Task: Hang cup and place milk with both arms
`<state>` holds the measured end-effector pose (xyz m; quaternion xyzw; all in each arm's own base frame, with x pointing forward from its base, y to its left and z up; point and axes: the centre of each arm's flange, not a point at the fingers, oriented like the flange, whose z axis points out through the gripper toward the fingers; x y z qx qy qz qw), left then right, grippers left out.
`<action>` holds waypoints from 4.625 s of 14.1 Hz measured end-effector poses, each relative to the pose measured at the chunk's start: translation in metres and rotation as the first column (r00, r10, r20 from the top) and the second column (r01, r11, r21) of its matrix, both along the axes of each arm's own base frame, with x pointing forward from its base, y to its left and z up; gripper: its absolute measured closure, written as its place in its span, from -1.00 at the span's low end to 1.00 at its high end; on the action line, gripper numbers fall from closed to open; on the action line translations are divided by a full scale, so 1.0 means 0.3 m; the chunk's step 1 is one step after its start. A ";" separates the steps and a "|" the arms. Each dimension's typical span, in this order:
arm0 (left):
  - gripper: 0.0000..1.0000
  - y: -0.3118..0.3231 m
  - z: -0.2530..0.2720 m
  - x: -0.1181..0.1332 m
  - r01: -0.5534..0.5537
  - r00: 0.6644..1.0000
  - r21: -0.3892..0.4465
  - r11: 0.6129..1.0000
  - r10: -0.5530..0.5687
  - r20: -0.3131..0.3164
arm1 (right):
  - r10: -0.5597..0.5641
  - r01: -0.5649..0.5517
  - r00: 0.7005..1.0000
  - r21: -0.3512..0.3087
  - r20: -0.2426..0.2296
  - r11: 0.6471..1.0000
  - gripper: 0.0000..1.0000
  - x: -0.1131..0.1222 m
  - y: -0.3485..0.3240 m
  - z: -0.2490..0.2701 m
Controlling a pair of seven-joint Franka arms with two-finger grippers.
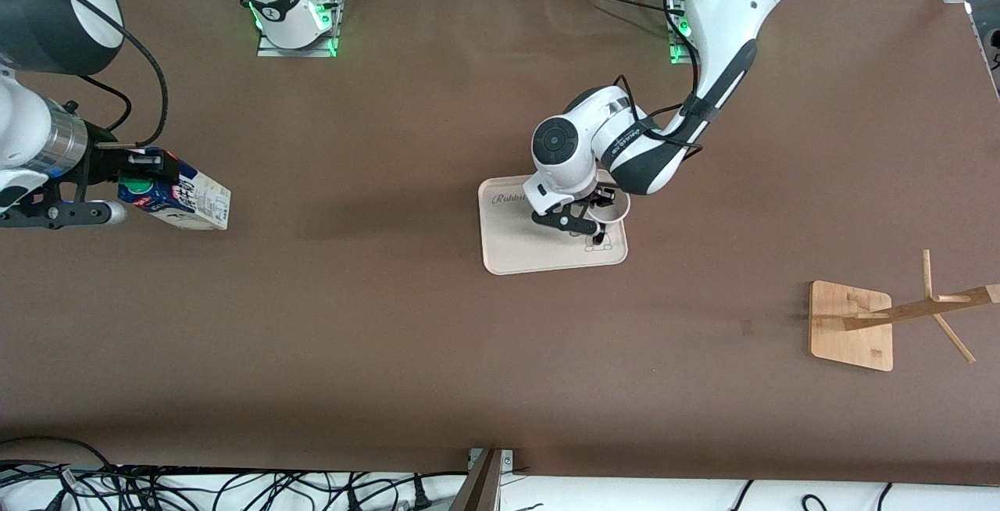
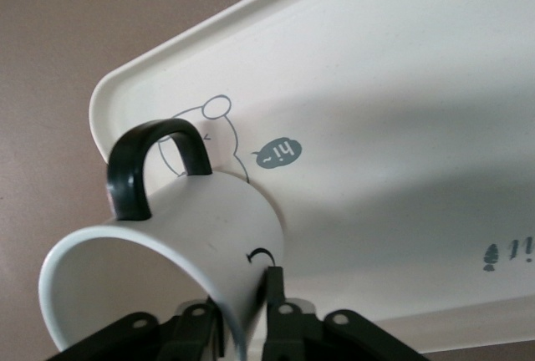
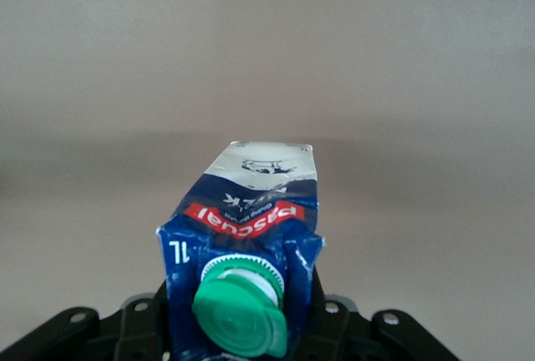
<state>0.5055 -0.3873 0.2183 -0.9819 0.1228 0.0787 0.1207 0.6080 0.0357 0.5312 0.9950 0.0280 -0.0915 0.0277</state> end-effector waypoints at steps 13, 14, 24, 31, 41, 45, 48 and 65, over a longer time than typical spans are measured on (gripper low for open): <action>0.89 0.022 0.137 0.134 -0.177 0.984 -0.131 0.976 0.177 -0.014 | 0.019 -0.019 1.000 0.010 0.009 1.000 -0.18 -0.055 0.016 -0.308; 0.89 0.046 0.159 0.161 -0.193 0.981 -0.136 0.972 0.194 -0.005 | 0.022 -0.022 1.000 0.011 0.009 1.000 -0.18 -0.068 0.019 -0.334; 0.89 0.630 0.815 0.474 -0.228 0.972 -0.192 0.954 0.234 0.009 | 0.032 -0.032 0.999 0.017 0.000 0.999 -0.18 -0.168 0.022 -0.528; 0.89 1.269 0.877 0.562 -0.166 0.986 -0.234 0.958 0.162 -0.039 | 0.060 -0.059 0.998 0.020 -0.036 0.998 -0.19 -0.218 0.066 -0.607; 0.89 1.361 0.966 0.570 -0.158 0.987 -0.264 0.951 0.163 -0.001 | 0.109 -0.106 0.993 0.086 -0.035 0.991 -0.19 -0.242 0.040 -0.659; 0.89 1.440 0.969 0.570 -0.192 0.980 -0.262 0.946 0.199 0.001 | 0.114 -0.108 0.993 0.122 -0.036 0.987 -0.20 -0.243 -0.022 -0.667; 0.89 1.521 0.959 0.567 -0.226 0.972 -0.264 0.938 0.234 -0.002 | 0.113 -0.108 0.993 0.124 -0.037 0.986 -0.30 -0.244 -0.021 -0.668; -0.28 1.526 0.960 0.599 -0.220 0.972 -0.290 0.931 0.233 0.011 | 0.039 -0.043 0.999 0.125 0.036 0.991 -1.00 -0.142 -0.096 -0.290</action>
